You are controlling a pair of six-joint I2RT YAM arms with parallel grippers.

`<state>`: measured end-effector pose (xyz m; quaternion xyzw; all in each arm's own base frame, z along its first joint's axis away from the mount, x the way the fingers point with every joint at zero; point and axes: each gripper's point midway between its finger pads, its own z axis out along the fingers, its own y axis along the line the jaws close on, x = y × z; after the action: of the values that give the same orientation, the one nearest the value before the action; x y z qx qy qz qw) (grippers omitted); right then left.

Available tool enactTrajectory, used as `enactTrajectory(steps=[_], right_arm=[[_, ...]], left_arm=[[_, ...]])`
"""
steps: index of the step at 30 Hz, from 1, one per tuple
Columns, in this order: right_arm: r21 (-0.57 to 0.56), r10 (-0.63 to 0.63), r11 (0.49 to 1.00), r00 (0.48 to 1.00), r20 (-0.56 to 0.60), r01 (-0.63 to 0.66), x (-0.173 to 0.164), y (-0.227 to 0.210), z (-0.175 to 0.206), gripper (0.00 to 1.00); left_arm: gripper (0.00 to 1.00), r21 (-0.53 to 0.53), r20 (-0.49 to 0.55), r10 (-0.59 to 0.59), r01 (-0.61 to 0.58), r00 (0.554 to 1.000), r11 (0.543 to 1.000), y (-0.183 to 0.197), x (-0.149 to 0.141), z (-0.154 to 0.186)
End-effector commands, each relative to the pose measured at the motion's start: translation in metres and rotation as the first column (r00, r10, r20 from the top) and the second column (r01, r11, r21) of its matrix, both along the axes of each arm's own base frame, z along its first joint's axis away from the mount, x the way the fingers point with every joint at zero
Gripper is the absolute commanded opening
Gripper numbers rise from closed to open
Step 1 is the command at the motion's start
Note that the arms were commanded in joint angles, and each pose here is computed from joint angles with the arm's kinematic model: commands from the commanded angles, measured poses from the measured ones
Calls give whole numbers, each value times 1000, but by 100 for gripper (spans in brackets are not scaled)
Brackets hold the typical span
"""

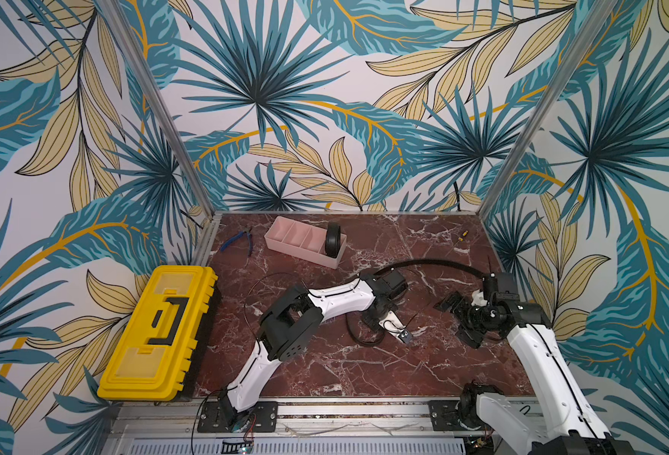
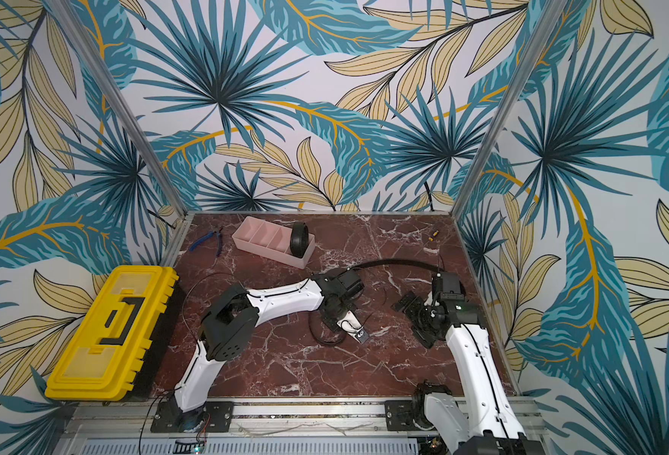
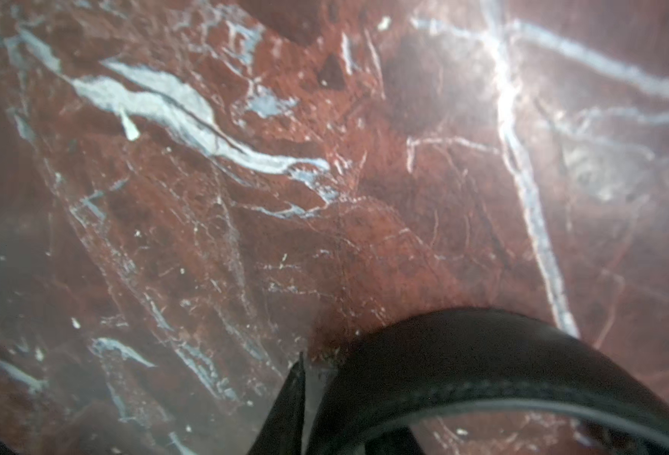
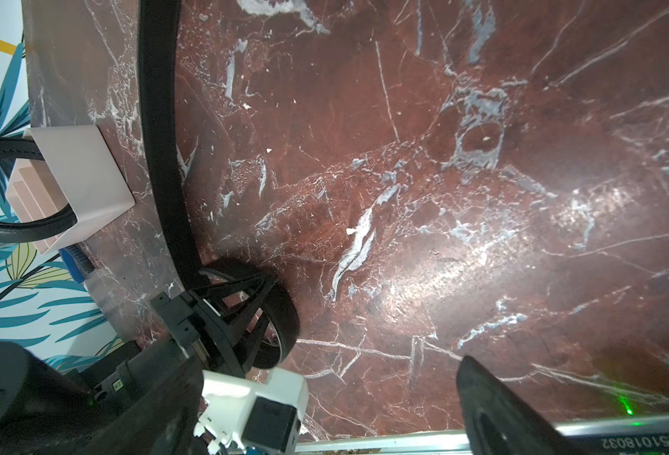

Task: Place the belts into the storage roll
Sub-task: Roll the belt at the center of the board.

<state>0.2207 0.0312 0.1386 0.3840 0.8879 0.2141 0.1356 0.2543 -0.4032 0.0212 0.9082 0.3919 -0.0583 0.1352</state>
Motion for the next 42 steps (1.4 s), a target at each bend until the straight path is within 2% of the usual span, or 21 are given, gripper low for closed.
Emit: enactTrajectory(steps=[1,7,13,18,20,23,27,31,36,42], right_arm=[[-13,-6,1000,1000,21,6,9,-4,7,99],[-43,12,999,999,45,-10,27,-9,22,99],[-59,24,998,995,92,-18,65,-14,36,99],[-89,64,995,991,115,-54,110,-19,31,99],[-150,122,982,991,48,-114,125,-25,24,99],[-184,152,971,988,-27,-154,149,-32,17,99],[-189,137,971,988,-66,-147,186,-38,11,99],[-149,138,975,976,-168,-163,209,-38,-14,99],[-108,119,983,965,-233,-147,224,-35,-37,98],[-73,80,992,958,-276,-104,218,-28,-59,98]], left_arm=[[12,195,-137,123,-95,983,976,49,-24,-38],[0,190,-142,183,-155,973,970,59,-13,-34],[0,177,-181,307,-276,934,945,71,7,-31],[0,159,-206,365,-337,908,928,73,18,-27],[0,142,-228,419,-395,879,907,65,28,-24],[0,136,-223,489,-469,844,872,57,42,-23],[0,116,-220,560,-549,799,828,45,57,-17],[0,100,-232,636,-632,736,768,36,72,-10],[0,90,-241,696,-698,677,710,31,81,-3],[0,98,-309,767,-784,562,614,17,91,1]])
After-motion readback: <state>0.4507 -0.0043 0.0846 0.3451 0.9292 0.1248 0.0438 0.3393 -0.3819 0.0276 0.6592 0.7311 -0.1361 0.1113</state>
